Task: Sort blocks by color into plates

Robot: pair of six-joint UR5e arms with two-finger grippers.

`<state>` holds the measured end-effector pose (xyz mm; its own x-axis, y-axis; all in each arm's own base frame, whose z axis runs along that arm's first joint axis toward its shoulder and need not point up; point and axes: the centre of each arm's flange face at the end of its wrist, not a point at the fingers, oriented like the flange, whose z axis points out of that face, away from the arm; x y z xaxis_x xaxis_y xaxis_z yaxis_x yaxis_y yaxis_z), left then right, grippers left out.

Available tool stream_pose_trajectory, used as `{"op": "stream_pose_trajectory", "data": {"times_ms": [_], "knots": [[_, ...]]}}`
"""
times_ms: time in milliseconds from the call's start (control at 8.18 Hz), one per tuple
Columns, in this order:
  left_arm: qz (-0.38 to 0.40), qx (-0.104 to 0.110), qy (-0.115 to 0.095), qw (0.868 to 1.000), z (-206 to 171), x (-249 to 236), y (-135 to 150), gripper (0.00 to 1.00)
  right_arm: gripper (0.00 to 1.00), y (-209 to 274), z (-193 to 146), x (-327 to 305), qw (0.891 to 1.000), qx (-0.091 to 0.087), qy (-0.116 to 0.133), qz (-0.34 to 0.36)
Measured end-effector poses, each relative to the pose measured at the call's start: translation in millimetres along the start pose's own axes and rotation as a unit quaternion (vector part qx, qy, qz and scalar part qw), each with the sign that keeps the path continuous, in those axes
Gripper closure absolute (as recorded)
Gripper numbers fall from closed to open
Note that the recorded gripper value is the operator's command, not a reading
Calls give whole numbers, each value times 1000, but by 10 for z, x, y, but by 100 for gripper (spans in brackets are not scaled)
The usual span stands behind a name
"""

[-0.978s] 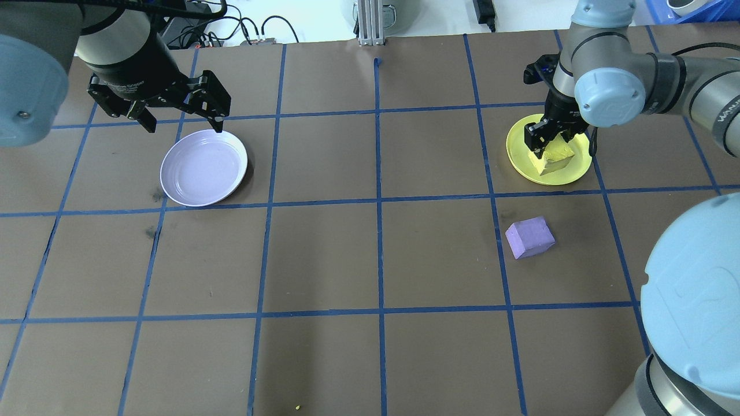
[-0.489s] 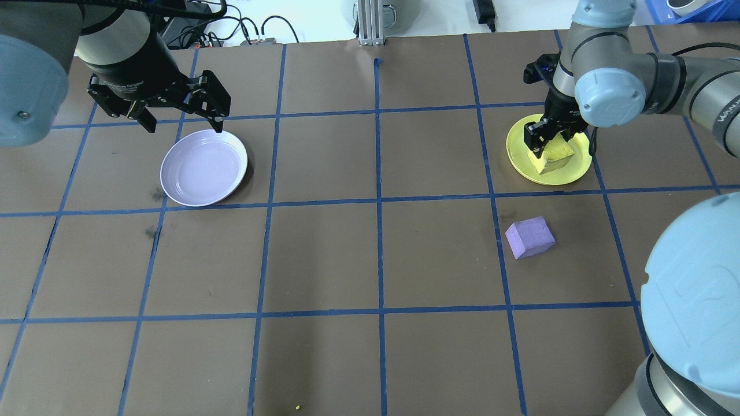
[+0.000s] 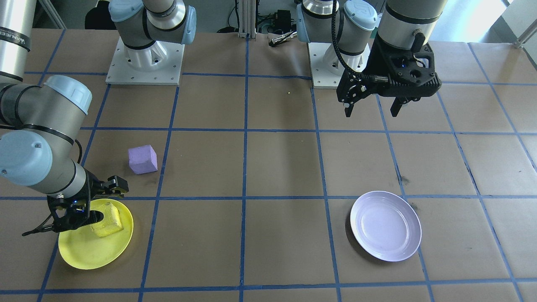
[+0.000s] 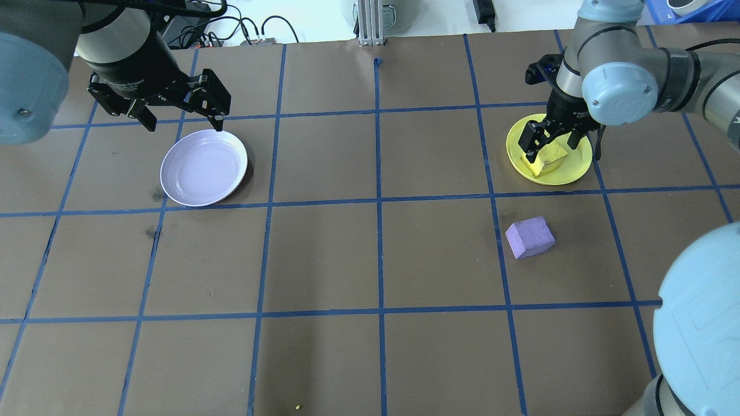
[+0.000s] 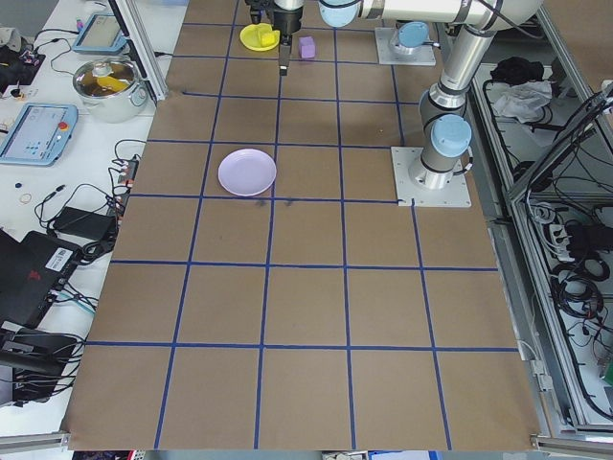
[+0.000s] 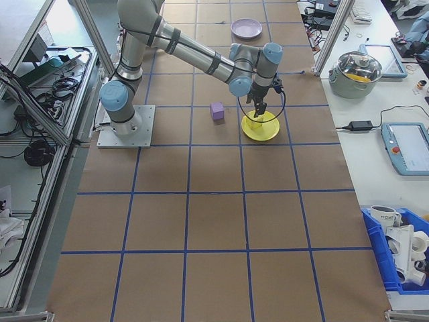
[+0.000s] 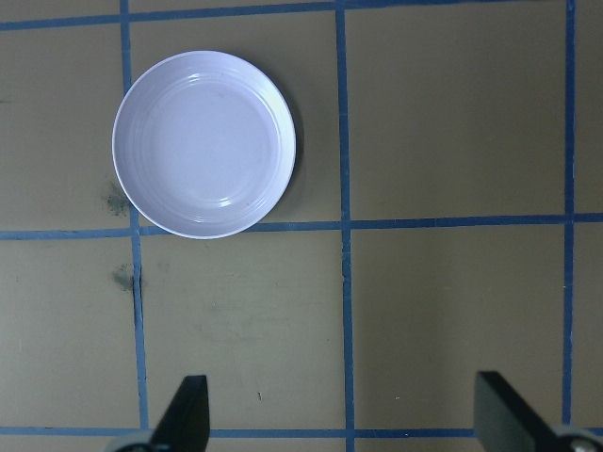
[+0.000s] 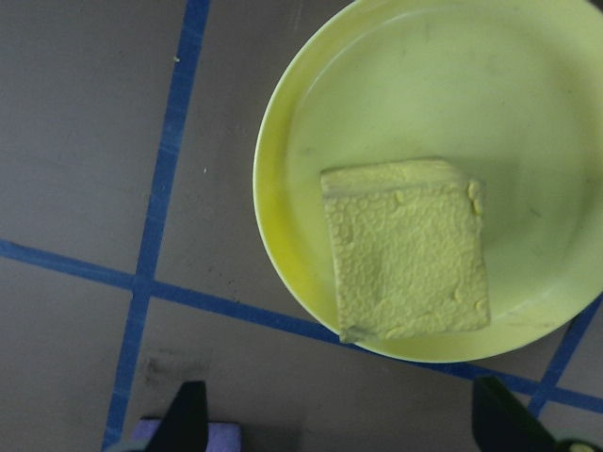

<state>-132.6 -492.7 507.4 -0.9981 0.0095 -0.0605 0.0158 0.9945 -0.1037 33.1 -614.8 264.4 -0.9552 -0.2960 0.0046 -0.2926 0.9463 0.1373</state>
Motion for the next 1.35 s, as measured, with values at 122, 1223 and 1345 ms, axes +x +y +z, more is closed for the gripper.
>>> {"op": "stream_pose_trajectory", "data": {"times_ms": [122, 1223, 1345], "knots": [[0, 0, 0, 1000, -2, -3, 0, 0, 0, 193, 36, -124, 1000, -10, -15, 0], [0, 1, 0, 1000, 10, 0, -7, 0, 0, 939, 514, -593, 999, -21, -32, -9], [0, 2, 0, 1000, 17, -1, -10, 0, 0, 915, 469, -611, 999, -26, -35, -9]]}}
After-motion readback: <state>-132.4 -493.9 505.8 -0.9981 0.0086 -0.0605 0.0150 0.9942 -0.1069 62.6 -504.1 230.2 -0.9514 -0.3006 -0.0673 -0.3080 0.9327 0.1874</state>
